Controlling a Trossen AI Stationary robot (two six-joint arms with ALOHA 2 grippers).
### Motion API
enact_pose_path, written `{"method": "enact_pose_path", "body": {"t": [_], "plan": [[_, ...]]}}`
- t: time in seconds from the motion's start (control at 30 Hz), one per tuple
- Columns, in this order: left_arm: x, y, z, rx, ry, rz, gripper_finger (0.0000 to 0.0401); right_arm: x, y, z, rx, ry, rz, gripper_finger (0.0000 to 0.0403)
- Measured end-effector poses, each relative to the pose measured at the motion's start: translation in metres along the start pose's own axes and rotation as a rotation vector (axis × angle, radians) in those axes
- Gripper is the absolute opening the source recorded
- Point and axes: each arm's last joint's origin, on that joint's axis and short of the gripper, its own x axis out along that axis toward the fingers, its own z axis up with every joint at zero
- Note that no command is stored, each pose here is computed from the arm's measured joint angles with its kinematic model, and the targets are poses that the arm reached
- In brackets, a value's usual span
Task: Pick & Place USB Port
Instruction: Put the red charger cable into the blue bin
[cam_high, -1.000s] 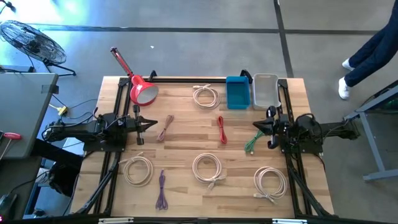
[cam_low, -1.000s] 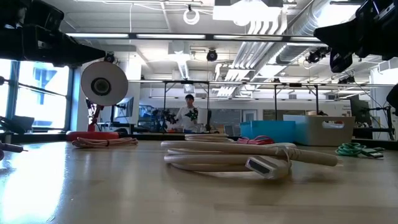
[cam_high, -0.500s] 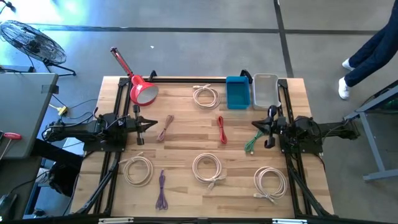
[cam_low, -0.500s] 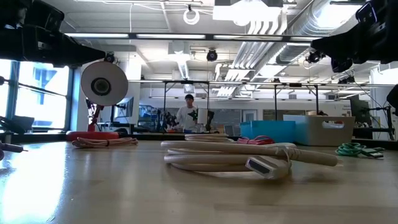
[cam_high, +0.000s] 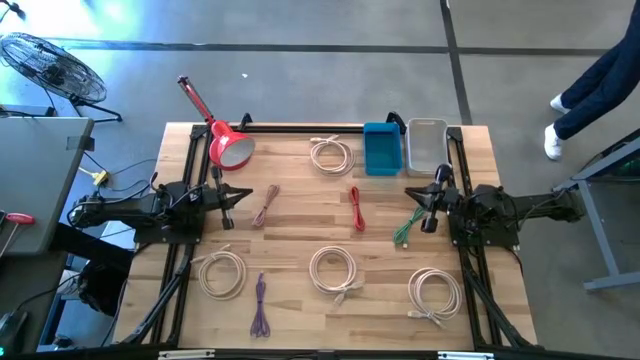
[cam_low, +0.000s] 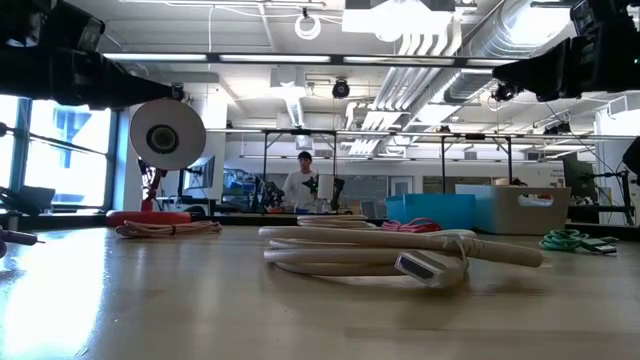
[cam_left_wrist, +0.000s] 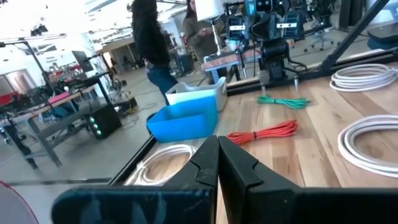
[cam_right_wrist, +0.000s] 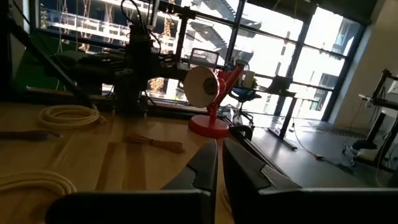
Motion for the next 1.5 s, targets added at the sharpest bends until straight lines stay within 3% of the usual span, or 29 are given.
{"method": "enact_pose_path", "body": {"t": [0.2, 0.57, 0.7, 0.87, 1.2, 1.5], "plan": [[0.0, -0.001, 0.0, 0.011, -0.008, -0.023, 0.0016, 0.009, 0.0, 0.008, 0.116, 0.136, -0.036, 0.0032], [0.0, -0.001, 0.004, 0.018, -0.053, -0.06, 0.0103, 0.039, 0.012, 0.029, 0.291, 0.415, 0.117, 0.0132], [0.0, -0.001, 0.003, 0.014, -0.044, -0.063, 0.0132, 0.052, 0.015, 0.03, 0.343, 0.556, 0.039, 0.0152], [0.0, -0.001, 0.003, -0.007, -0.045, -0.062, 0.016, 0.077, 0.019, 0.035, 0.382, 0.712, -0.056, 0.0158], [0.0, -0.001, 0.003, -0.009, -0.044, -0.062, 0.0168, 0.136, 0.039, 0.036, 0.368, 0.848, -0.055, 0.0159], [0.0, -0.005, -0.002, 0.002, -0.007, -0.137, 0.0168, 0.177, 0.04, 0.005, 0.452, 1.031, -0.025, 0.0166]]}}
